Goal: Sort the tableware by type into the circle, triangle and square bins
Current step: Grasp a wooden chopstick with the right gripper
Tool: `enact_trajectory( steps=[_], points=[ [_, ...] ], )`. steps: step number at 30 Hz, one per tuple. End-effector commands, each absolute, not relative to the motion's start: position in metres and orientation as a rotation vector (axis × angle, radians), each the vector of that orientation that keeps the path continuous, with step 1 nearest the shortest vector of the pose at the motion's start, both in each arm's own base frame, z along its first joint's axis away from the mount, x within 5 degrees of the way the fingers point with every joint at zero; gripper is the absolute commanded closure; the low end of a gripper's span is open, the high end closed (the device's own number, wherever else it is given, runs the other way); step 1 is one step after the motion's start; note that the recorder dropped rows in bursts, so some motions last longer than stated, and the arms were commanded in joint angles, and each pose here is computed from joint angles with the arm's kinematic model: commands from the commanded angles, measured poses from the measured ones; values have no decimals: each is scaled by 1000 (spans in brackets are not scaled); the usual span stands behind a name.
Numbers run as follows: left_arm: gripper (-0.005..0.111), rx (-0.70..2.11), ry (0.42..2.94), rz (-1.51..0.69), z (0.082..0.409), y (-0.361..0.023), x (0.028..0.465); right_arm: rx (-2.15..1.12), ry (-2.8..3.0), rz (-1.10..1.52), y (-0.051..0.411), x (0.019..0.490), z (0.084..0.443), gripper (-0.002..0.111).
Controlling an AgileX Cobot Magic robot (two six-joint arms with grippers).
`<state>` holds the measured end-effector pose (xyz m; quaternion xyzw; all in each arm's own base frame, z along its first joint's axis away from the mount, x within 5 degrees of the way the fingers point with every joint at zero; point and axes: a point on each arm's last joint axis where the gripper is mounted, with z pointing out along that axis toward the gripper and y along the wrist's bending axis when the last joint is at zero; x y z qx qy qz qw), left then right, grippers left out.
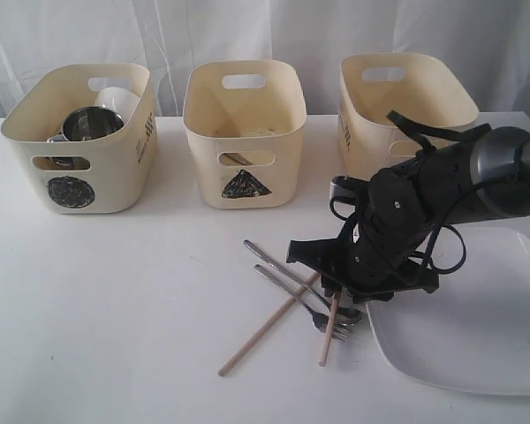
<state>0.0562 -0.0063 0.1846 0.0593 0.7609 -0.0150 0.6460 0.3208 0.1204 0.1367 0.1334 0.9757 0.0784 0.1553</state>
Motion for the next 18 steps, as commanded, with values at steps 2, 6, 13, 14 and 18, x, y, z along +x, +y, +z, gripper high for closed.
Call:
enact_trajectory(
  steps=[2,6,13,14,18],
  points=[
    [93,122,1726,-48,184,-7,56,381,2806,205,118,320,134,72],
    [93,122,1726,-48,184,-7,56,377,2802,208,118,320,134,78],
    [93,122,1726,-48,184,-7,56,334,2810,200,118,320,134,92],
    [93,122,1726,-48,184,-7,56,334,2810,200,118,320,134,95],
    [93,122,1726,-48,184,-7,56,334,2810,200,118,320,134,103]
  ],
)
